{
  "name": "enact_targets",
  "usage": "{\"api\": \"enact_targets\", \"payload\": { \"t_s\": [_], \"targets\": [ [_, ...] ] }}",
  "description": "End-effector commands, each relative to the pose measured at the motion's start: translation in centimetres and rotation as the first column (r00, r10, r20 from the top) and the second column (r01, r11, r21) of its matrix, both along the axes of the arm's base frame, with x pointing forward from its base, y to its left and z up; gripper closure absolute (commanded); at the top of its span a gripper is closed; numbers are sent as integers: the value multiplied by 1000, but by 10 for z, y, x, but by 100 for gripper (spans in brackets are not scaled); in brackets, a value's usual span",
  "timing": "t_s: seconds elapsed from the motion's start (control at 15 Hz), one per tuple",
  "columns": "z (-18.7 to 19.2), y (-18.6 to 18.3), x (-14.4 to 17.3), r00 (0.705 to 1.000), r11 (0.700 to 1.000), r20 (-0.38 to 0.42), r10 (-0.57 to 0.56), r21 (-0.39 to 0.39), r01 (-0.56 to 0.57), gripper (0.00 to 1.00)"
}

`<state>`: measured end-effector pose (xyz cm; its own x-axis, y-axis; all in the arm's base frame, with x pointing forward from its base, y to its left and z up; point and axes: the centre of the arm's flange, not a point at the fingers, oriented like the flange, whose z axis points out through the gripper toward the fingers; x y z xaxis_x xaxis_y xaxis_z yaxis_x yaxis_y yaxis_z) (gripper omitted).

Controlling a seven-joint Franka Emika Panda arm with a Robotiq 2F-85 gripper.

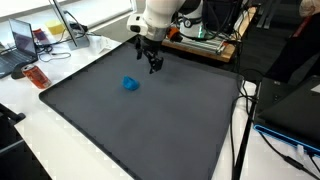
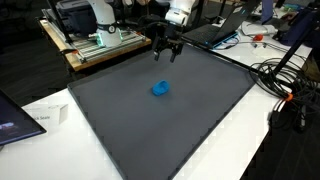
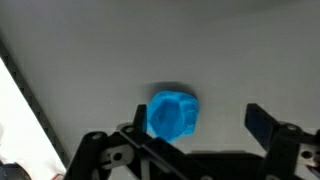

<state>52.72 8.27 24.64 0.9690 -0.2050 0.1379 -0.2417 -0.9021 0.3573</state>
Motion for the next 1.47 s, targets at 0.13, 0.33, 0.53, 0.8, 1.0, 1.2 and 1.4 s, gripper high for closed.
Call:
{"api": "enact_targets", "payload": {
  "t_s": [0.13, 0.33, 0.53, 0.8, 1.0, 1.2, 1.4],
  "targets": [
    [13, -51, -25, 993, 987, 46, 105, 121, -110, 0],
    [14, -71, -29, 986, 973, 71, 150, 165, -160, 0],
    [12, -85, -34, 979, 963, 107, 176, 185, -194, 0],
    [7, -98, -38, 966, 945, 149, 210, 221, -240, 0],
    [8, -112, -39, 955, 926, 178, 236, 256, -276, 0],
    [12, -123, -36, 948, 897, 183, 262, 317, -309, 0],
    [14, -124, -24, 906, 830, 178, 384, 364, -423, 0]
  ]
}}
